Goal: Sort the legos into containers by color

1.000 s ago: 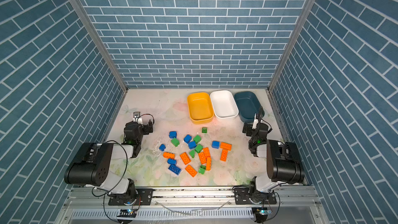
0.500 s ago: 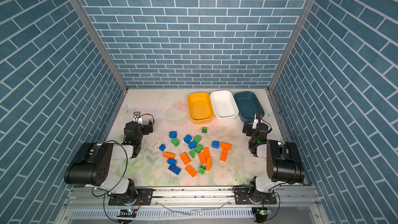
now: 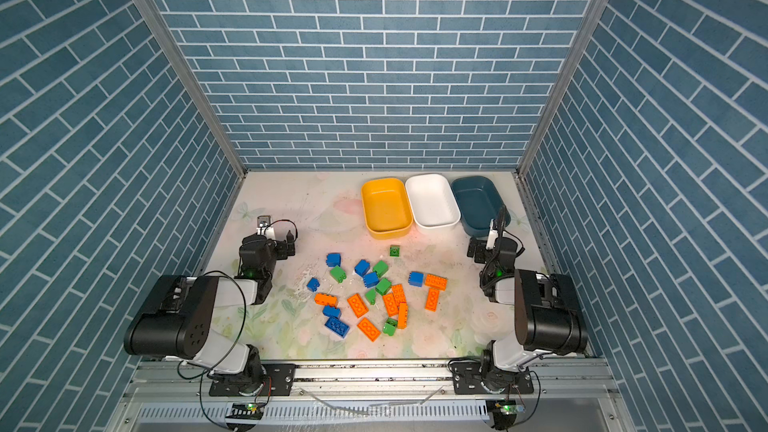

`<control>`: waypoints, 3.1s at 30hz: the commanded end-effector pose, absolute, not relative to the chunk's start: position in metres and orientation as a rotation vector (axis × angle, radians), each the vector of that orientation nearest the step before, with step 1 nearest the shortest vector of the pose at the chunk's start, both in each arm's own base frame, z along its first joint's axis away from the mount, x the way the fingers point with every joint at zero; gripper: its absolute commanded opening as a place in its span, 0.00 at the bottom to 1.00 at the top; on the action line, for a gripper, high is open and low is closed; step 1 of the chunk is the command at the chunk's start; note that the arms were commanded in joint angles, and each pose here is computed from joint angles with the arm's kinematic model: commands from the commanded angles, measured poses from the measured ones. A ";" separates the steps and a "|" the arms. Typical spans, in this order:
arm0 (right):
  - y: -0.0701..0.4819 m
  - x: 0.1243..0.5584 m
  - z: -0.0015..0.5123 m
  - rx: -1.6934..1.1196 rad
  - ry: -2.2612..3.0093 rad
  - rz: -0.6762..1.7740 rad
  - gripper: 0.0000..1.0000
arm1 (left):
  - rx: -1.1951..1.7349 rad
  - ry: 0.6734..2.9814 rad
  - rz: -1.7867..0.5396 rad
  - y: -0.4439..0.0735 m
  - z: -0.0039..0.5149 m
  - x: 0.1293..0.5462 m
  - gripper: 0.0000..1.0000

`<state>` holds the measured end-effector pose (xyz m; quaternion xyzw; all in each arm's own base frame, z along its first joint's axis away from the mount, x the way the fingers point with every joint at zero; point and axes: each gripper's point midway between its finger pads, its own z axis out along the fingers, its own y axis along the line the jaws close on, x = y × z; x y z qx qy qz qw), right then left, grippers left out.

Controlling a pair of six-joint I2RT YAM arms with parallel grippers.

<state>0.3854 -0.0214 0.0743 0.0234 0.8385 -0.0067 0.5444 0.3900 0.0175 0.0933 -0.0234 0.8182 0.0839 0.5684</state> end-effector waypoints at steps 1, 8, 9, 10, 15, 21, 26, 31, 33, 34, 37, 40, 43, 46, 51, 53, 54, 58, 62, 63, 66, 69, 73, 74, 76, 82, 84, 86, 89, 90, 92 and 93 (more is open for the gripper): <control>-0.021 0.395 0.087 0.052 1.952 -0.006 0.99 | -0.047 1.921 0.203 0.018 0.095 0.392 0.99; -0.015 0.396 0.096 0.022 1.968 0.020 0.97 | 0.004 1.958 0.196 0.010 0.110 0.397 0.99; -0.015 0.397 0.099 0.020 1.974 0.021 0.97 | -0.007 1.967 0.210 0.012 0.115 0.396 0.99; -0.014 0.397 0.102 0.015 1.978 0.025 0.96 | -0.013 1.965 0.227 0.013 0.120 0.396 0.99; 0.004 0.396 0.122 -0.095 1.998 0.099 0.93 | -0.093 1.915 0.416 0.011 0.166 0.389 0.99; 0.025 0.392 0.187 -0.086 1.859 0.269 0.96 | -0.224 1.935 0.246 -0.033 0.219 0.399 0.99; 0.049 0.408 0.215 -0.019 1.966 0.535 0.99 | -0.372 2.088 0.022 -0.072 0.218 0.417 0.99; 0.052 0.440 0.194 0.146 2.226 0.658 0.99 | -0.382 2.215 -0.254 -0.120 0.199 0.435 0.99; 0.052 0.451 0.179 0.176 2.316 0.663 0.98 | -0.383 2.267 -0.350 -0.139 0.191 0.441 0.99; 0.051 0.455 0.172 0.194 2.350 0.655 0.98 | -0.369 2.288 -0.391 -0.148 0.187 0.443 0.99; 0.052 0.467 0.151 0.229 2.452 0.646 0.99 | -0.309 2.352 -0.449 -0.175 0.176 0.447 0.99; 0.054 0.478 0.134 0.241 2.524 0.604 0.99 | -0.252 2.403 -0.457 -0.195 0.165 0.450 0.99; 0.058 0.488 0.117 0.236 2.585 0.567 0.98 | -0.201 2.447 -0.515 -0.217 0.154 0.450 0.99; 0.067 0.497 0.103 0.238 2.615 0.587 0.96 | -0.152 2.511 -0.492 -0.230 0.139 0.449 0.99; 0.089 0.506 0.089 0.176 2.668 0.569 0.84 | -0.136 2.614 -0.399 -0.233 0.114 0.449 0.99; 0.094 0.508 0.085 0.162 2.671 0.518 0.80 | -0.142 2.630 -0.358 -0.229 0.110 0.449 0.99; 0.096 0.508 0.084 0.151 2.673 0.481 0.78 | -0.140 2.630 -0.343 -0.227 0.110 0.450 0.99; 0.107 0.507 0.081 0.105 2.682 0.402 0.71 | -0.121 2.632 -0.276 -0.219 0.111 0.450 0.99; 0.134 0.500 0.080 0.035 2.680 0.473 0.63 | -0.165 2.621 -0.127 -0.196 0.112 0.452 0.99; 0.140 0.498 0.080 0.023 2.683 0.489 0.60 | -0.175 2.615 -0.109 -0.192 0.113 0.452 0.99; 0.153 0.492 0.080 0.008 2.691 0.483 0.58 | -0.205 2.596 -0.072 -0.179 0.116 0.454 0.99; 0.163 0.487 0.080 0.000 2.695 0.444 0.57 | -0.223 2.586 -0.037 -0.166 0.118 0.456 0.99; 0.175 0.480 0.079 -0.021 2.698 0.400 0.56 | -0.253 2.586 0.021 -0.141 0.121 0.459 0.99; 0.180 0.478 0.079 -0.026 2.699 0.394 0.56 | -0.257 2.581 0.033 -0.136 0.123 0.460 0.99; 0.189 0.475 0.077 -0.047 2.703 0.397 0.56 | -0.256 2.569 0.071 -0.127 0.128 0.459 0.99; 0.213 0.471 0.073 -0.133 2.719 0.392 0.51 | -0.266 2.549 0.151 -0.106 0.133 0.457 0.99; 0.219 0.470 0.072 -0.167 2.722 0.372 0.49 | -0.270 2.558 0.147 -0.103 0.130 0.458 0.99; 0.223 0.469 0.070 -0.205 2.728 0.346 0.46 | -0.264 2.577 0.142 -0.101 0.124 0.458 0.99; 0.229 0.465 0.067 -0.274 2.740 0.319 0.43 | -0.260 2.605 0.165 -0.099 0.117 0.458 0.99; 0.232 0.464 0.066 -0.300 2.743 0.314 0.43 | -0.259 2.612 0.170 -0.099 0.115 0.457 0.99; 0.234 0.461 0.064 -0.345 2.748 0.304 0.42 | -0.263 2.616 0.185 -0.097 0.111 0.455 0.99; 0.235 0.460 0.063 -0.365 2.752 0.300 0.42 | -0.267 2.615 0.201 -0.094 0.109 0.455 0.99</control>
